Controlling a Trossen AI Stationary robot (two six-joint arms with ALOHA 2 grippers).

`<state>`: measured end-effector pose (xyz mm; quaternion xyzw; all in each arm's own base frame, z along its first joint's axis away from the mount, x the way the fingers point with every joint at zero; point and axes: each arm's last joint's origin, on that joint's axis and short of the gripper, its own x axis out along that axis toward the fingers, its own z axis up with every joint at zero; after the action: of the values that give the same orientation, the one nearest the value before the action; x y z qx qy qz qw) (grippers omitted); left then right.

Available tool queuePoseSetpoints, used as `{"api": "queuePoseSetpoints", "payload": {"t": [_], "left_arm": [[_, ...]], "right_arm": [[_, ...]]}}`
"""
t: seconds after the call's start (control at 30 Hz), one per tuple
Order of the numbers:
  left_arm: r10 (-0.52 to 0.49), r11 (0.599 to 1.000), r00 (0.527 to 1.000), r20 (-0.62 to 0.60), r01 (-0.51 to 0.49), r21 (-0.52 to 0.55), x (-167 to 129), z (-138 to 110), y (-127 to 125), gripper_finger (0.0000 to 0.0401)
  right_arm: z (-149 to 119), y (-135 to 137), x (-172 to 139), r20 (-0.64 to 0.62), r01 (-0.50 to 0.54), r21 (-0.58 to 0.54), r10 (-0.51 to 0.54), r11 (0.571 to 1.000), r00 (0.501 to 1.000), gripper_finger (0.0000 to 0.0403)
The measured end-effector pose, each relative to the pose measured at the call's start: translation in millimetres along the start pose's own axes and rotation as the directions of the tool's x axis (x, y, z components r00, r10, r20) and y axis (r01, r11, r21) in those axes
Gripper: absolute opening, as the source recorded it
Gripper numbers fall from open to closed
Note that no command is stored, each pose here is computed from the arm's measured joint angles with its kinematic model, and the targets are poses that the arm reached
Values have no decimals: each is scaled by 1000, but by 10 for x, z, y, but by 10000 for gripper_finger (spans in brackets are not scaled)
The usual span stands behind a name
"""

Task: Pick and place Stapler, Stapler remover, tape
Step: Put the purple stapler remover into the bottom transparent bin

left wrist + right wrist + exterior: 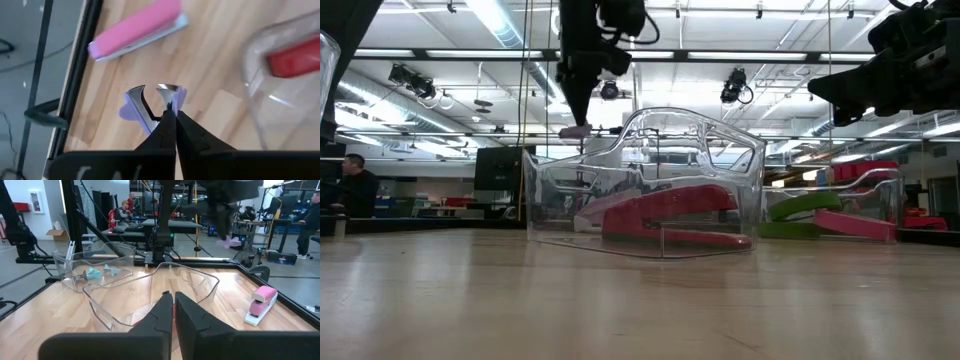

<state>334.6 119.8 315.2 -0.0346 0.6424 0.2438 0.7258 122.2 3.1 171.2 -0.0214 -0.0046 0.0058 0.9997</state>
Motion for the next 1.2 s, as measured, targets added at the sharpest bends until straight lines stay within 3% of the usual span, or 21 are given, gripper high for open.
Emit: {"api": "queuePoseSetpoints", "payload": {"t": [0.23, 0.53, 0.77, 0.97, 1.2], "left_arm": [[-94, 990, 994, 57, 88, 107, -297, -226, -274, 0], [-220, 944, 974, 60, 197, 266, -551, -802, -629, 0], [-277, 884, 960, 35, 240, 400, -602, -1238, -873, 0], [-332, 798, 943, 9, 276, 535, -610, -1565, -1112, 0], [-404, 729, 915, -4, 324, 603, -577, -1849, -1376, 0]], "right_arm": [[0, 0, 0, 0, 0, 0, 0, 1000, 1000, 22], [-1, 0, 0, 0, 0, 0, 0, 1000, 1000, 22], [-1, 0, 0, 0, 0, 0, 0, 1000, 1000, 22], [-1, 0, 0, 0, 0, 0, 0, 1000, 1000, 22], [-1, 0, 0, 0, 0, 0, 0, 1000, 1000, 22]]}}
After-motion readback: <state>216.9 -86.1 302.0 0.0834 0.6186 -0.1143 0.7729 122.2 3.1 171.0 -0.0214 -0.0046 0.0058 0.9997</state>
